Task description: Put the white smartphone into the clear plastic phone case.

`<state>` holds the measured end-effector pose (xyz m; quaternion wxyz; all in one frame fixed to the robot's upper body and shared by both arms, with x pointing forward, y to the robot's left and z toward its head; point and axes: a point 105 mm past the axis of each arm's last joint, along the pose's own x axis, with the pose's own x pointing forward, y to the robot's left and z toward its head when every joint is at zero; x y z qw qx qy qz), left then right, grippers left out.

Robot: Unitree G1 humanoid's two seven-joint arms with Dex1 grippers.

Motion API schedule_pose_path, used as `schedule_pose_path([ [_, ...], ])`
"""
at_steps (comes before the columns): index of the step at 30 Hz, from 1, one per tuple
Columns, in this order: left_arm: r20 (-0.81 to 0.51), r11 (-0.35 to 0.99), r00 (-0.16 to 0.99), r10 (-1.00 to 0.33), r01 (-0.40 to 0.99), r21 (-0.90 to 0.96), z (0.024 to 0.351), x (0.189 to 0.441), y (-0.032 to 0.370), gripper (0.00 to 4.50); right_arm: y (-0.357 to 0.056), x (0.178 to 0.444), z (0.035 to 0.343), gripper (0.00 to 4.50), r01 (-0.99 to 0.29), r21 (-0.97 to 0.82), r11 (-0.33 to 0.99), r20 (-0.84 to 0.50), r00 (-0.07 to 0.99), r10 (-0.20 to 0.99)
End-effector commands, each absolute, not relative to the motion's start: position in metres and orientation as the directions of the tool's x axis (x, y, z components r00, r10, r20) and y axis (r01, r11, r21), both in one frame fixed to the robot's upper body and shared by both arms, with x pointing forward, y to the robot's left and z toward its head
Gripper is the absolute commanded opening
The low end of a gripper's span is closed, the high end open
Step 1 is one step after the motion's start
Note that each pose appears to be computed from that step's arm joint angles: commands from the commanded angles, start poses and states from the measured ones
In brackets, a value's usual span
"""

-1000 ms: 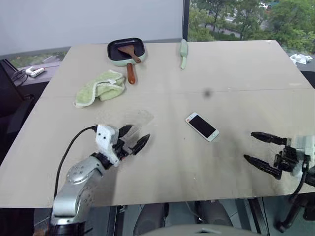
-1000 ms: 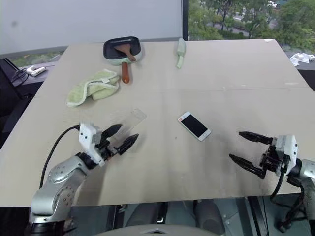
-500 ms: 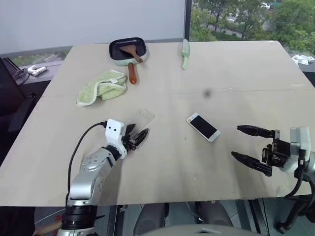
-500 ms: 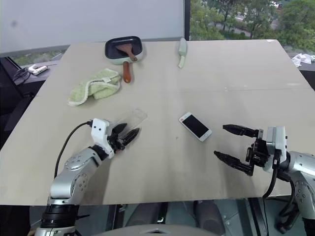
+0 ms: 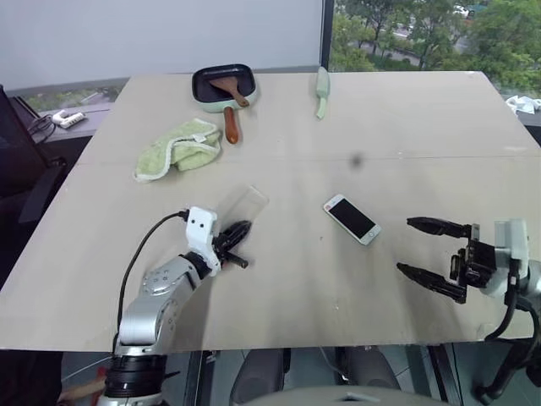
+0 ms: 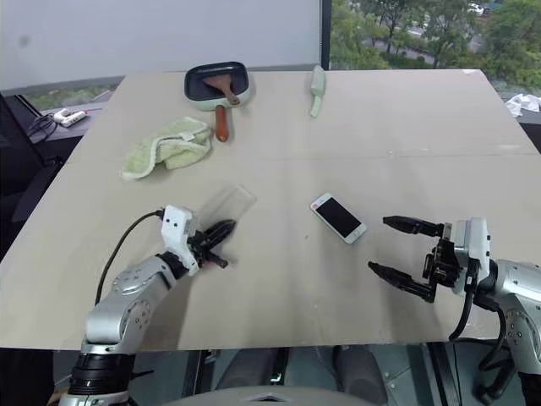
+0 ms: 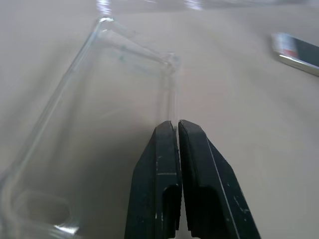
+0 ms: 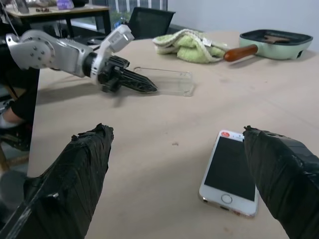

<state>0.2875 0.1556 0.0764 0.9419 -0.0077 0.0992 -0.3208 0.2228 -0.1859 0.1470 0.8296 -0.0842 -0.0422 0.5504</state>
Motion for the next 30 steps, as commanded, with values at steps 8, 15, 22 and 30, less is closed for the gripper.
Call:
schedule_pose_path([
  [8, -0.182, 0.285, 0.257, -0.949, 0.947, -0.147, 0.09, 0.215, 0.095, 0.11, -0.21, 0.211, 0.123, 4.5, -0.909, -0.217, 0.355, -0.168, 0.393, 0.904],
  [15, -0.127, 0.284, 0.272, -0.954, 0.954, -0.097, 0.095, 0.228, 0.086, 0.11, -0.214, 0.206, 0.122, 4.5, -0.895, -0.227, 0.384, -0.171, 0.424, 0.889],
  [22, -0.004, 0.542, 0.543, -0.84, 0.838, -0.06, 0.111, 0.252, 0.105, 2.37, -0.217, 0.203, 0.12, 4.5, -0.889, -0.229, 0.397, -0.178, 0.44, 0.88],
  [30, -0.13, 0.728, 0.719, -0.683, 0.684, -0.042, 0.088, 0.268, 0.109, 3.66, -0.216, 0.21, 0.121, 4.5, -0.893, -0.233, 0.385, -0.174, 0.427, 0.887],
])
